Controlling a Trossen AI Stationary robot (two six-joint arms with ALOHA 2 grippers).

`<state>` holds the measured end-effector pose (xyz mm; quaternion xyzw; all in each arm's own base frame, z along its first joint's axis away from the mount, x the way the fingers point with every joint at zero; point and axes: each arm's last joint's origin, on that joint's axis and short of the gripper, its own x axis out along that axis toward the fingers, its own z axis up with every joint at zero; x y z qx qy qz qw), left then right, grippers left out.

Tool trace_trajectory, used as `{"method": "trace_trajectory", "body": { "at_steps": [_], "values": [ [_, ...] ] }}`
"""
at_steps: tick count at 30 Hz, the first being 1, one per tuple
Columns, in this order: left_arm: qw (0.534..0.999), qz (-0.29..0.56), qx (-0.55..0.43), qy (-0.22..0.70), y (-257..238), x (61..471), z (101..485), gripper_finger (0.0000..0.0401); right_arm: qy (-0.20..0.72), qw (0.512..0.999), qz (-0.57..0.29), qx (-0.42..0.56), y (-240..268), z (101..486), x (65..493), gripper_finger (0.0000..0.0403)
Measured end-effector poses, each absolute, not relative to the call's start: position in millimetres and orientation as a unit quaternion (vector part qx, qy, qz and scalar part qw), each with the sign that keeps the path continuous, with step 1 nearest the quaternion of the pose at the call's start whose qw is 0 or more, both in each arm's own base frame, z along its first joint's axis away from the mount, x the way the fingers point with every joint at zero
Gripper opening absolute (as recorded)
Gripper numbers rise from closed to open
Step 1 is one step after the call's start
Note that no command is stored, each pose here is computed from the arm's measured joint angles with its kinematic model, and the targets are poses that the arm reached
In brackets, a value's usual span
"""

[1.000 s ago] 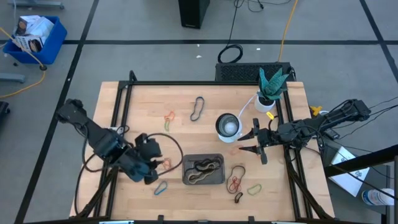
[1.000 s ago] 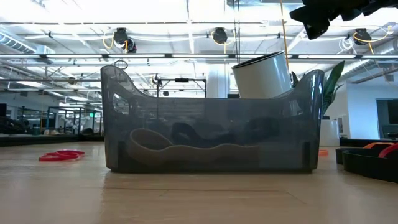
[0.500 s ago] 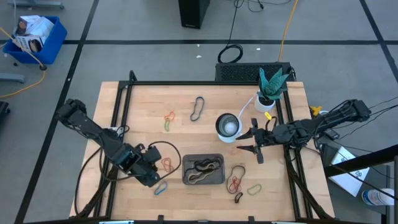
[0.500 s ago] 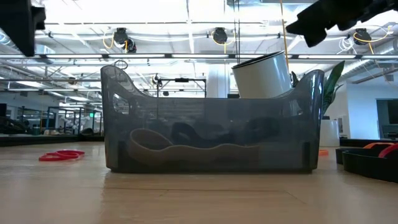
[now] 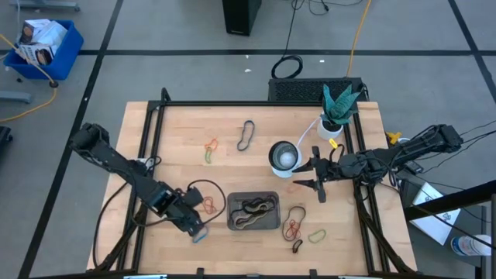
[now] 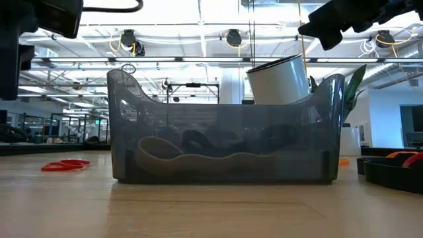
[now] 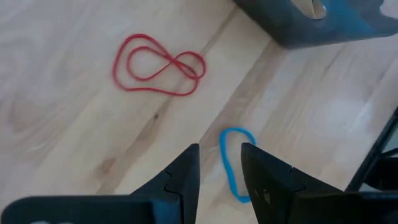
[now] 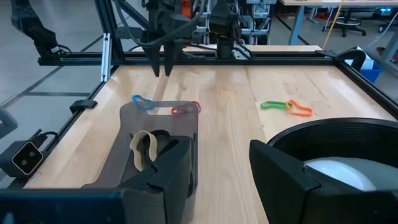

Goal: Pick and place rubber bands into bin
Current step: Put the small blue rubber band into the black bin

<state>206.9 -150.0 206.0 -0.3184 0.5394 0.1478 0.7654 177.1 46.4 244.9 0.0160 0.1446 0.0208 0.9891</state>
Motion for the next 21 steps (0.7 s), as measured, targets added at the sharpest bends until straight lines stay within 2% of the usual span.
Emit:
{"method": "trace_trajectory", "body": {
  "at_steps": [13, 17, 21],
  "values": [
    [0.825, 0.031, -0.278, 0.492, -159.3, 220.3, 212.3, 0.0124, 0.145, 0.989, 0.021, 0.016, 46.4, 244.8, 177.1, 0.0158],
    [0.827, 0.005, -0.25, 0.503, -158.4, 220.4, 211.9, 0.0124, 0.144, 0.989, 0.021, 0.017, 46.5, 245.0, 177.2, 0.0161],
    [0.819, 0.029, -0.26, 0.511, -157.3, 219.8, 216.2, 0.0124, 0.135, 0.99, 0.022, 0.019, 46.7, 246.7, 177.6, 0.0161]
  ]
}}
